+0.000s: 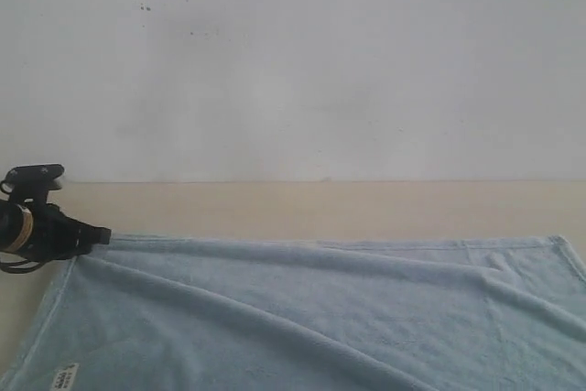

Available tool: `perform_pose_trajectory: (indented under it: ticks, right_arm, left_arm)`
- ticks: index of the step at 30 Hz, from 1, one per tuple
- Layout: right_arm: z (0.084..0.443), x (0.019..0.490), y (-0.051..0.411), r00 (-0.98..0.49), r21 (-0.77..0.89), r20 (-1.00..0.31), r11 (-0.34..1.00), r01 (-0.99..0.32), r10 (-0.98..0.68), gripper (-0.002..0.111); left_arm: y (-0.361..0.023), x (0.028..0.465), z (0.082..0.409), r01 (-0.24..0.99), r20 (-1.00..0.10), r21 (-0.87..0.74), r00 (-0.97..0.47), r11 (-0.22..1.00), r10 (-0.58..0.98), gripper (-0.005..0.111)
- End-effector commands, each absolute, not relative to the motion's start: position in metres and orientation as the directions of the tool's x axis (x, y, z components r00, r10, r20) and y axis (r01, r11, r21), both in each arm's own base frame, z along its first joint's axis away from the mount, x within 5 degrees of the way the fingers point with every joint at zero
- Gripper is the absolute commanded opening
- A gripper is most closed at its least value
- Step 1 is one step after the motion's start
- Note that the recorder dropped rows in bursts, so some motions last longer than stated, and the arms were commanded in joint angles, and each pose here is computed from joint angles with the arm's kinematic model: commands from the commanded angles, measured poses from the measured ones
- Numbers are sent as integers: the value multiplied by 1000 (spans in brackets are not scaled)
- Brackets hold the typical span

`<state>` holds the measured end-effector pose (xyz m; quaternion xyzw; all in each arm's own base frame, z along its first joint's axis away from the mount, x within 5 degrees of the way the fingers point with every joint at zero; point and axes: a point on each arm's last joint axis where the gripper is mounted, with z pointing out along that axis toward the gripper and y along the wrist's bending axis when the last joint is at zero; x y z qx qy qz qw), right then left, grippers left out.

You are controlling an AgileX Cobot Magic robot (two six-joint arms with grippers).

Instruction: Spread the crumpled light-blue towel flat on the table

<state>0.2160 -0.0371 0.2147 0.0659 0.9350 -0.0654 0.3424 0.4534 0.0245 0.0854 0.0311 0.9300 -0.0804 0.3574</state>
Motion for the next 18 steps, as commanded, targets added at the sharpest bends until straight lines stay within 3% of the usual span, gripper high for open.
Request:
perform_pose_trajectory:
  ticks: [1, 11, 18]
  right_arm:
    - [215, 215, -37, -758, -81, -649, 983, 165, 74, 0]
    - [220, 230, -37, -698, -105, -716, 989, 105, -2, 0]
    - [203, 294, -46, -765, -153, -641, 987, 43, -66, 0]
  left_arm:
    - [55, 462, 91, 72, -696, -116, -717, 991, -29, 4]
    - [30, 476, 124, 225, -710, -374, -694, 900, -122, 4]
    - [3, 474, 158, 329, -747, -388, -660, 861, -84, 4]
